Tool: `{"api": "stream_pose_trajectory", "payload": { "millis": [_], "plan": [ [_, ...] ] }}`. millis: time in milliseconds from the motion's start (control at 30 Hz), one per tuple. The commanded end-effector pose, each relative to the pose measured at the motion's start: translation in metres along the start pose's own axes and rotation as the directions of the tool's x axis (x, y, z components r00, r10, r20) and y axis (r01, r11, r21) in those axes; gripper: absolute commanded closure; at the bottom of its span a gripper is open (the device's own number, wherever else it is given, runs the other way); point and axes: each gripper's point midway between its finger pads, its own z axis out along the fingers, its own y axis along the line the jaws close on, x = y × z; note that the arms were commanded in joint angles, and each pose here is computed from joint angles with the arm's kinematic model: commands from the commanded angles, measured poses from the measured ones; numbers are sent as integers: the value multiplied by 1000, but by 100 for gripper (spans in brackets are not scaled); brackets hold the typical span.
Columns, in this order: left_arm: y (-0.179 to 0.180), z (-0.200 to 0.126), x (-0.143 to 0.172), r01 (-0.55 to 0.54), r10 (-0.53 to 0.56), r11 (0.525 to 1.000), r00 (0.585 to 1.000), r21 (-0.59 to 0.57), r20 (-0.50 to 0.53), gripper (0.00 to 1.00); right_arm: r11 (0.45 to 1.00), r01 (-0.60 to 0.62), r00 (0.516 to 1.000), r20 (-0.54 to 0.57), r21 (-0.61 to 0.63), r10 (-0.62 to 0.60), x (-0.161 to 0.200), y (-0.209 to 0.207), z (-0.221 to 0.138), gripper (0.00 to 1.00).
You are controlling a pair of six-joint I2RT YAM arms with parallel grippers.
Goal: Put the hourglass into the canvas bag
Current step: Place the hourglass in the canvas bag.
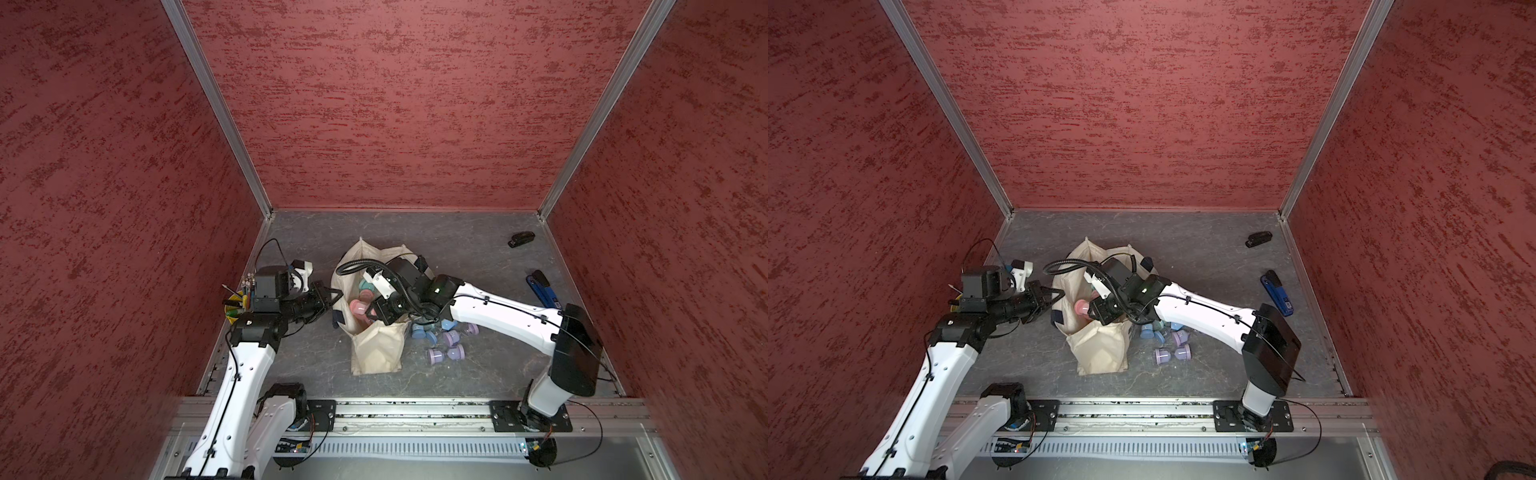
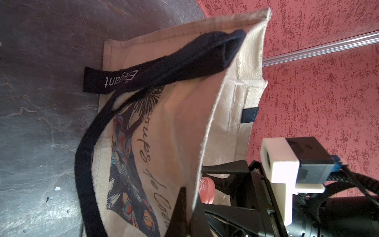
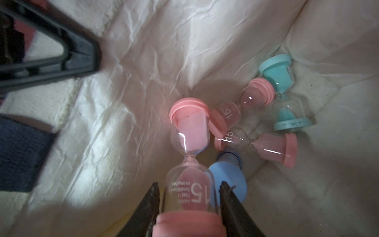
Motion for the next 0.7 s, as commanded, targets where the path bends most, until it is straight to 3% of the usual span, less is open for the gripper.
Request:
{"api": "stream_pose_trajectory", "payload": {
  "millis": [0,67,200,267,467,667],
  "plan": [
    [-13,-5,-8,-29,28,999,999,35,29,100,1000,7,1000,-28,2,-7,12,-3,12,100],
    [-12,-4,-8,-29,28,999,999,32,29,100,1000,-5,1000,-29,26,6,12,-8,15,100],
    [-11,-3,-8,-29,28,999,999,30,26,100,998,-18,1000,4,67,18,4,-13,10,63],
    [-11,-3,-8,-28,28,999,999,29,24,100,997,-20,999,46,78,17,-6,-12,2,50],
    [-10,-2,-6,-27,27,999,999,25,23,100,995,-34,986,164,97,18,-41,-3,-29,36],
    [-9,-2,-6,-26,26,999,999,24,21,100,967,-141,939,337,214,63,-79,-15,-78,34]
  ]
}}
